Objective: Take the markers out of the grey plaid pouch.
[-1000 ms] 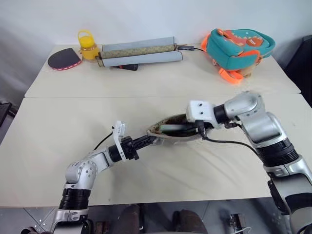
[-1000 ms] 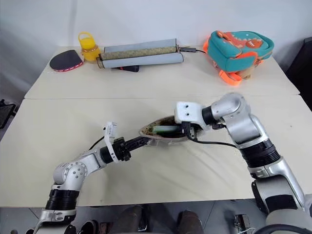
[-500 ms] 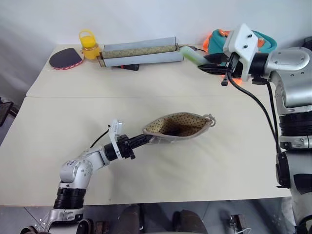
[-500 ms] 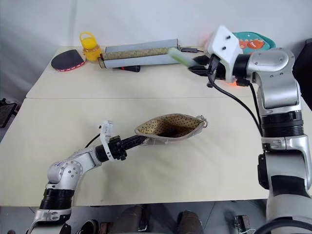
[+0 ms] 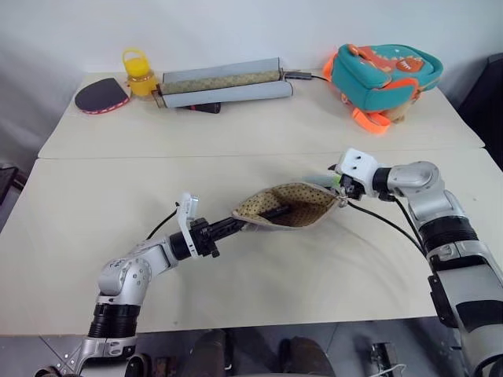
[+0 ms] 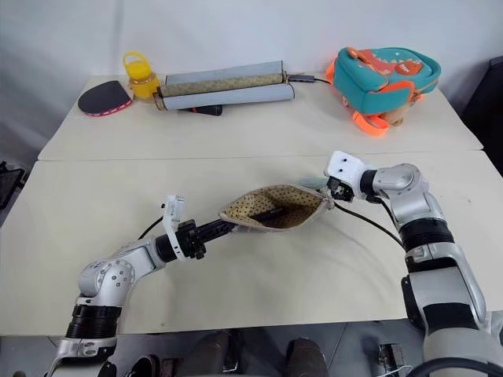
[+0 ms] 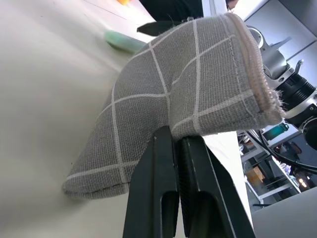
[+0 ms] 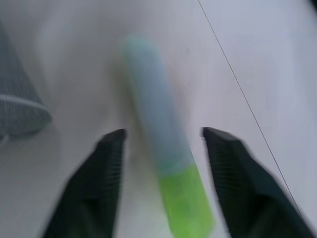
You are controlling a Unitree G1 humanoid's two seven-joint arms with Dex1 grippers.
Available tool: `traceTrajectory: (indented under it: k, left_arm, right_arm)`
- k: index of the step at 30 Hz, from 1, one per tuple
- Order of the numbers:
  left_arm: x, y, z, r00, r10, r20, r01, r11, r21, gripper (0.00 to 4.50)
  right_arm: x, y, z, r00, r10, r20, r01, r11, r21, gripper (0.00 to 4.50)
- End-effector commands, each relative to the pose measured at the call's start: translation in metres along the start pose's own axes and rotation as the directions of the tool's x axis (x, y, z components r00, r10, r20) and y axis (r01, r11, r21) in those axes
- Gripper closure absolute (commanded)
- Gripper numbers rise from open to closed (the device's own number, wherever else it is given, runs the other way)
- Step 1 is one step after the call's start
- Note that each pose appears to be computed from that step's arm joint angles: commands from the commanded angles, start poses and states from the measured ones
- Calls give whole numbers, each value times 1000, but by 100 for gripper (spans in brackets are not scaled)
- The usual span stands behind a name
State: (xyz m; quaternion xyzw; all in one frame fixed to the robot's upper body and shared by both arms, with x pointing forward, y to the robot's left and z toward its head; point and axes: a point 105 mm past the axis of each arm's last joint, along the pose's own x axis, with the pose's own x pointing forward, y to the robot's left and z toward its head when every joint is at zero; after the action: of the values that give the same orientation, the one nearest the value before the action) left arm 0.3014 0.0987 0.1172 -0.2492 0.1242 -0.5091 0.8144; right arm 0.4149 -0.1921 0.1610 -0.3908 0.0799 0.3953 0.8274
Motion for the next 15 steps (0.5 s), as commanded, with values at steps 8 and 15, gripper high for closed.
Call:
traceTrajectory:
  k: [8, 15]
  left_arm:
    - [1, -3, 4, 1000, -6, 4, 5, 1000, 18, 450]
    - [5, -3, 7, 1000, -12, 13, 12, 1000, 19, 450]
  right_arm:
    - [-64, -36, 144, 895, 9, 446, 0, 1000, -20, 139]
    - [-53, 62, 156, 835, 378, 399, -361, 925, -119, 336]
